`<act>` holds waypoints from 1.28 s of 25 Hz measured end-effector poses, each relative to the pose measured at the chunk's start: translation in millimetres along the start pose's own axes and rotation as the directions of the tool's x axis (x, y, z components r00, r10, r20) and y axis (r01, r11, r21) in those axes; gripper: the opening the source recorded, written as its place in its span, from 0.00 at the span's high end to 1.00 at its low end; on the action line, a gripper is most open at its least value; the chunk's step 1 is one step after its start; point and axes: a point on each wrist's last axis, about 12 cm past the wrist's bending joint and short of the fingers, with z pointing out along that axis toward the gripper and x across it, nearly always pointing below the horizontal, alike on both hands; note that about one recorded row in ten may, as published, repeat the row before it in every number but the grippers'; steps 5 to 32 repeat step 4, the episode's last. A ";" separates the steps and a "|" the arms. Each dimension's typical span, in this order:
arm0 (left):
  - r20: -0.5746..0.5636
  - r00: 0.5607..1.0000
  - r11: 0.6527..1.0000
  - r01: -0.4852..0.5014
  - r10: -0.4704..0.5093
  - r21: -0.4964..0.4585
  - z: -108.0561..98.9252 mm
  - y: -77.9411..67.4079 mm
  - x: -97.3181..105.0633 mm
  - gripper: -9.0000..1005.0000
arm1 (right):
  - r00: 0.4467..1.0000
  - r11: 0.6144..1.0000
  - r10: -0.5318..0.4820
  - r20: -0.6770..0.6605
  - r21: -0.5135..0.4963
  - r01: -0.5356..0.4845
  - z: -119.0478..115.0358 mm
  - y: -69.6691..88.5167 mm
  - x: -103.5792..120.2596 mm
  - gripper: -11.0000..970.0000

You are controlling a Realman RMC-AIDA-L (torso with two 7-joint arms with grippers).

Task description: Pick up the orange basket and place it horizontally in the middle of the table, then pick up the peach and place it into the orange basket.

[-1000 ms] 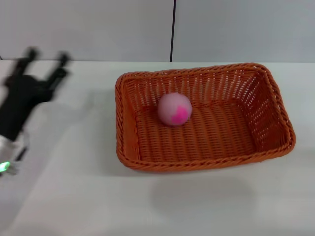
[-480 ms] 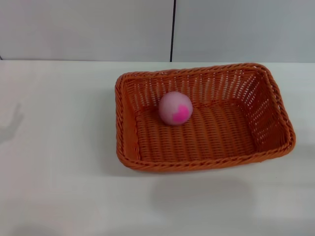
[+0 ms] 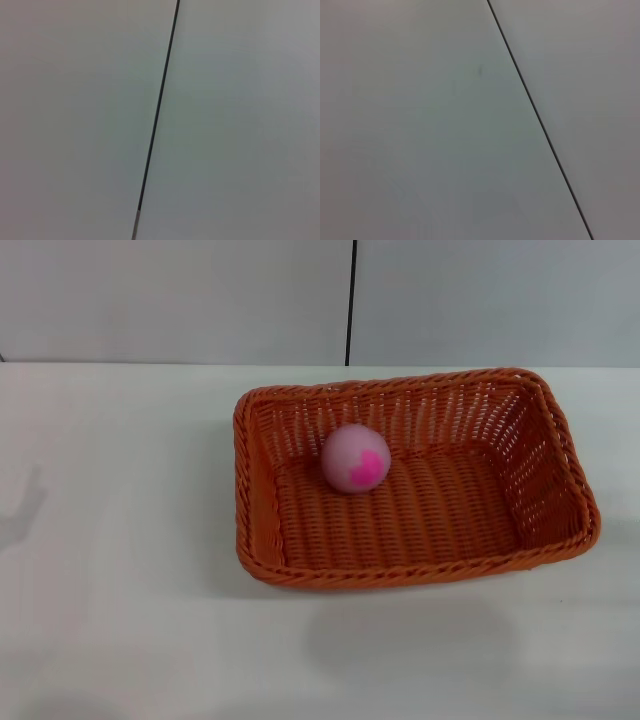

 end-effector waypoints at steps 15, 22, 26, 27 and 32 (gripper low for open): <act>-0.002 1.000 1.000 0.003 -0.003 0.004 -0.2 -1.3 0.7 0.14 | 1.000 1.000 -0.006 -0.007 0.008 0.006 -1.6 -1.0 0.4 0.37; -0.002 1.000 1.000 0.003 -0.003 0.004 -0.2 -1.3 0.7 0.14 | 1.000 1.000 -0.006 -0.007 0.008 0.006 -1.6 -1.0 0.4 0.37; -0.002 1.000 1.000 0.003 -0.003 0.004 -0.2 -1.3 0.7 0.14 | 1.000 1.000 -0.006 -0.007 0.008 0.006 -1.6 -1.0 0.4 0.37; -0.002 1.000 1.000 0.003 -0.003 0.004 -0.2 -1.3 0.7 0.14 | 1.000 1.000 -0.006 -0.007 0.008 0.006 -1.6 -1.0 0.4 0.37; -0.002 1.000 1.000 0.003 -0.003 0.004 -0.2 -1.3 0.7 0.14 | 1.000 1.000 -0.006 -0.007 0.008 0.006 -1.6 -1.0 0.4 0.37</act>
